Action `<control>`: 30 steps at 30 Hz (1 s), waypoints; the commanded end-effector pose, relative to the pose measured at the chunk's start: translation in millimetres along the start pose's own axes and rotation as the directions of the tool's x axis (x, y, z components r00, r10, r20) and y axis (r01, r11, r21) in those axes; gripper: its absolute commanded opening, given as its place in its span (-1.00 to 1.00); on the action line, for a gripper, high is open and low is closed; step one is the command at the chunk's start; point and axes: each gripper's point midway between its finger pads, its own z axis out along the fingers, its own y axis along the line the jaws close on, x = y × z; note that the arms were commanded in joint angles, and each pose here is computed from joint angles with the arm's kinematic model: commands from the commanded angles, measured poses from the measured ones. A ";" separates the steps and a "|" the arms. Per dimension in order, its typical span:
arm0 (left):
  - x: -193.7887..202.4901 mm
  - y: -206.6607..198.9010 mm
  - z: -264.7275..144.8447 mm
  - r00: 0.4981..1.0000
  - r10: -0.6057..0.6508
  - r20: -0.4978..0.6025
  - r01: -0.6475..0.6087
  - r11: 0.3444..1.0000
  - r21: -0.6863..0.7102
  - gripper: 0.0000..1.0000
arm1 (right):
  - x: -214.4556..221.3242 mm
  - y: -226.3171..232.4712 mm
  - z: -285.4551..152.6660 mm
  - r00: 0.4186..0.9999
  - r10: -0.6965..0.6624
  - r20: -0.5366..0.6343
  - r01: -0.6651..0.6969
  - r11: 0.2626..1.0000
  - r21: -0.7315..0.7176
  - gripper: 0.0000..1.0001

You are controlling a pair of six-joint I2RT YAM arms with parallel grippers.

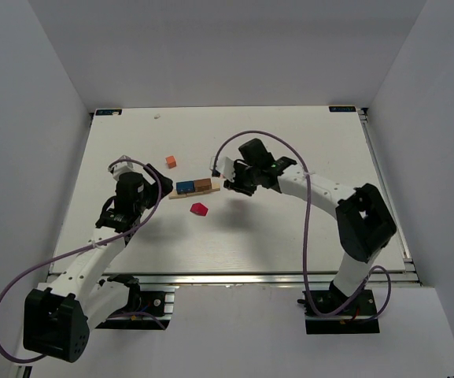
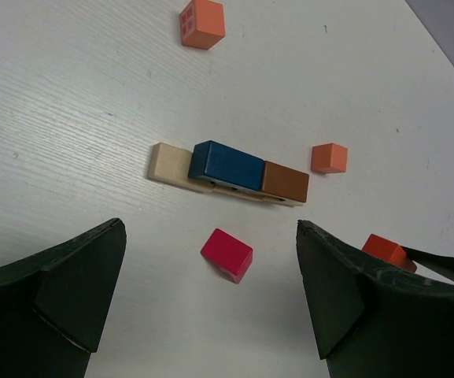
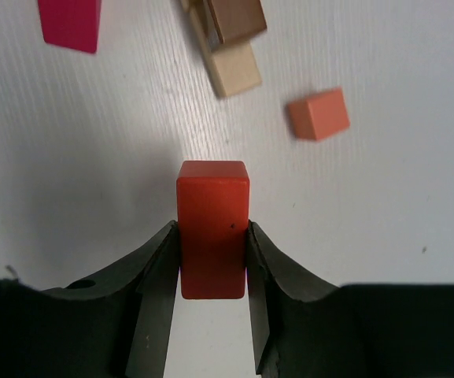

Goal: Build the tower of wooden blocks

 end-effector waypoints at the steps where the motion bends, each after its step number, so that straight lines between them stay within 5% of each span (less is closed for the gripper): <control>1: -5.5 13.9 -1.8 0.999 0.004 0.036 -0.002 0.998 -0.061 0.96 | -37.0 -7.8 7.5 0.988 -0.145 0.053 0.146 0.989 -0.018 -0.51; 13: 4.3 29.1 1.2 1.000 0.001 0.031 0.002 0.995 -0.099 0.96 | -120.7 -10.3 43.3 0.930 -0.309 0.201 0.334 0.936 -0.107 -0.47; 30: 8.9 39.1 7.3 0.999 0.001 0.034 0.003 0.992 -0.130 0.96 | -143.4 0.1 86.0 0.899 -0.370 0.232 0.413 0.894 -0.175 -0.48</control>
